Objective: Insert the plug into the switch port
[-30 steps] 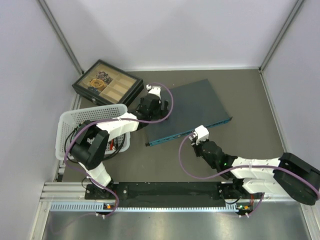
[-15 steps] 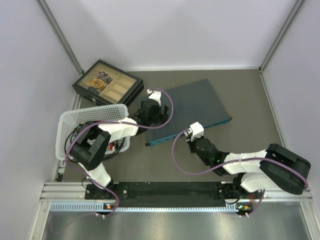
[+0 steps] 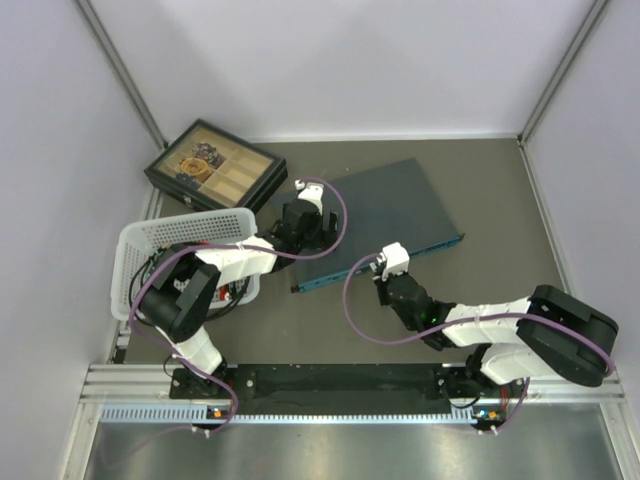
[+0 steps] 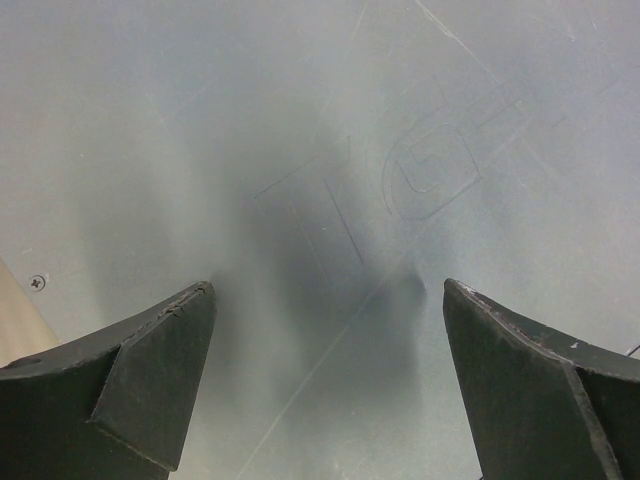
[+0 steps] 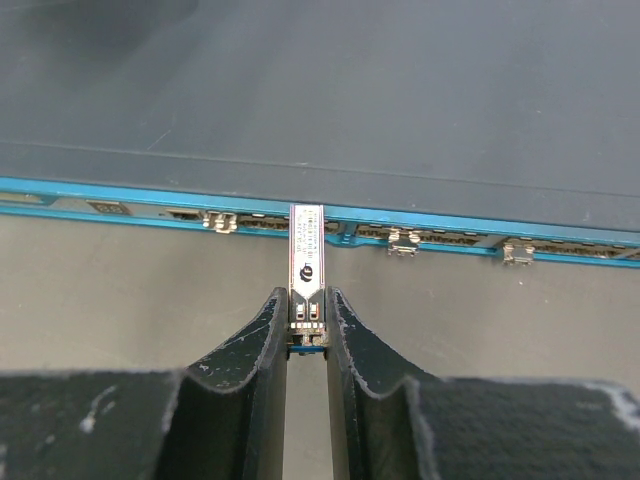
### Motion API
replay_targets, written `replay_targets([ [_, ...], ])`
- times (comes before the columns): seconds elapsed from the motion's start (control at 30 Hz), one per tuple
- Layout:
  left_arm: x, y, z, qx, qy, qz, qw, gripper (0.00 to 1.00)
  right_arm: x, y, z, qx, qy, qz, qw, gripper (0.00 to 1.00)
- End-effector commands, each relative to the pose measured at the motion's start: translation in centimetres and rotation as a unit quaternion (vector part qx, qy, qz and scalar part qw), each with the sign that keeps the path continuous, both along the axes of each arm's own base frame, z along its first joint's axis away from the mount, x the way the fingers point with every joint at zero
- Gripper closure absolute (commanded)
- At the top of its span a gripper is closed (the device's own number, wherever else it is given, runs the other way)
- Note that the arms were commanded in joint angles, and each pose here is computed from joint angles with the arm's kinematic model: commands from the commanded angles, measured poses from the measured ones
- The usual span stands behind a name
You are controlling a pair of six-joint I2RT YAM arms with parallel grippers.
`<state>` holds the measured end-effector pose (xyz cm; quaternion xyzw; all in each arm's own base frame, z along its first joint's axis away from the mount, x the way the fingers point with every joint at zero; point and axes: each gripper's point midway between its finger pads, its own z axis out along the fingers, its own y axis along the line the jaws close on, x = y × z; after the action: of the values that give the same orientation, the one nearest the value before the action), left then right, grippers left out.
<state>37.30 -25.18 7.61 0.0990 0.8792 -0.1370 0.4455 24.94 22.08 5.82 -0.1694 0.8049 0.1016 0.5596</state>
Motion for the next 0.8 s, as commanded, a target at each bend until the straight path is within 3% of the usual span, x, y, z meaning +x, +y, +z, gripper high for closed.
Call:
replay_targets([
  [0.0,-1.0,-0.3,-0.2,-0.009,0.018,-0.002,1.000,0.01,0.0,-0.1,1.1,0.023,-0.013,-0.019,0.999,1.00],
  [0.4,-0.9,-0.3,-0.1,-0.012,0.019,0.006,1.000,0.01,-1.9,0.2,0.8,0.010,-0.002,-0.006,1.000,1.00],
  [0.77,-0.9,0.0,0.1,-0.012,0.017,0.014,1.000,0.01,-1.0,0.8,-0.4,-0.015,0.006,-0.023,1.000,1.00],
])
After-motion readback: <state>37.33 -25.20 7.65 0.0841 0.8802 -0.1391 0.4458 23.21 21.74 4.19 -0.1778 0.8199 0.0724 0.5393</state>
